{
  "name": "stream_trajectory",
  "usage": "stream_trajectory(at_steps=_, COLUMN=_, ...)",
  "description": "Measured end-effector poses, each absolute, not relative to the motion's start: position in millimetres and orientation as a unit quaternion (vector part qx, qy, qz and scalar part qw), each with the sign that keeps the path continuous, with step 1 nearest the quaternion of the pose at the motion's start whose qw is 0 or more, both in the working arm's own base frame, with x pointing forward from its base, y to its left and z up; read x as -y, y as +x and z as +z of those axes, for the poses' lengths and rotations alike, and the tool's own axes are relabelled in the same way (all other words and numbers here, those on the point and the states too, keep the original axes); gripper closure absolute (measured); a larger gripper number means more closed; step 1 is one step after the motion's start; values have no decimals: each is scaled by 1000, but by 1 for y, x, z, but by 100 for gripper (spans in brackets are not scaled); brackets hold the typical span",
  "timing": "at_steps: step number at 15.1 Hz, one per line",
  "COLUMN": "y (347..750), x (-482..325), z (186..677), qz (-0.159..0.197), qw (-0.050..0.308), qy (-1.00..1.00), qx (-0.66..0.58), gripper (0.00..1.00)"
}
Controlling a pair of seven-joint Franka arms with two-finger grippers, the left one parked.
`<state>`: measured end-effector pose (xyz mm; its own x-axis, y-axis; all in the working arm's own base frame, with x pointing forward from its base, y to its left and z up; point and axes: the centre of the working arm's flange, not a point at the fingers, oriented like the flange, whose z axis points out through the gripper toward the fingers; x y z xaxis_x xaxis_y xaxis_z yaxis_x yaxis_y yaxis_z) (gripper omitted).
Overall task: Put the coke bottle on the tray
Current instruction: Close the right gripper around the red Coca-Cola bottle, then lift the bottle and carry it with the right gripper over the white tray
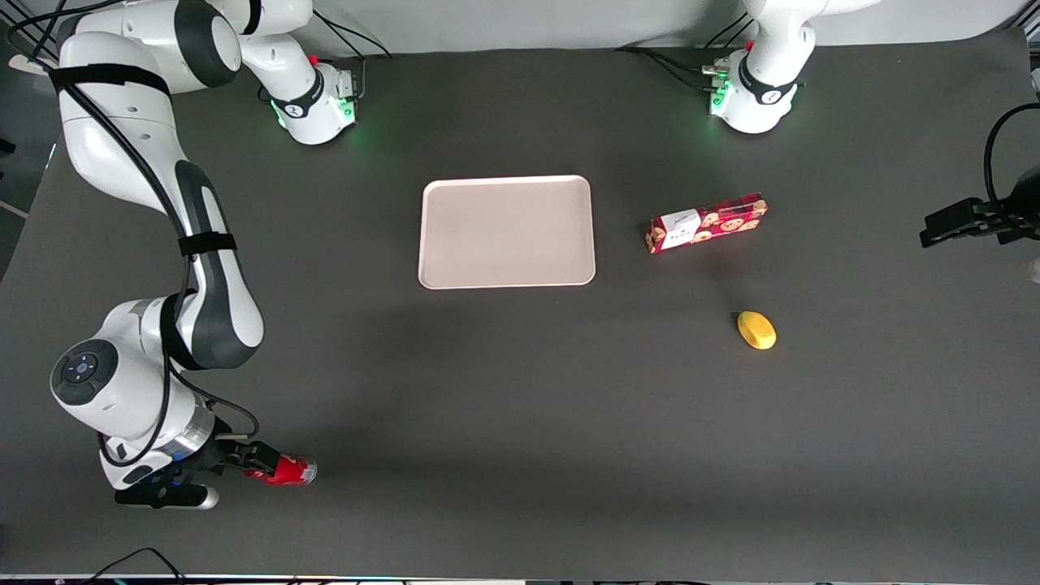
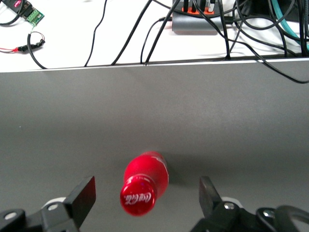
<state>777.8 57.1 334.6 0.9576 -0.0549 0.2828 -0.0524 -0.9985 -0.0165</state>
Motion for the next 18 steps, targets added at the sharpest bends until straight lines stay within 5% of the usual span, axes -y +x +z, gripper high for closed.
stream_trajectory(at_steps=5, y=780, x=-60, z=332, qz=-152, qw=6, qy=-988, qx=-25, gripper=30)
stream_trajectory(at_steps=9, y=780, x=-62, z=332, qz=-153, qw=6, qy=-988, qx=-24, gripper=70)
stream_trajectory(at_steps=14, y=779, x=-63, z=333, qz=-148, qw=6, qy=-989, qx=-24, gripper=70)
stream_trajectory(at_steps=18, y=770, x=-75, z=372, qz=-97, qw=2, qy=-995, qx=-17, gripper=70)
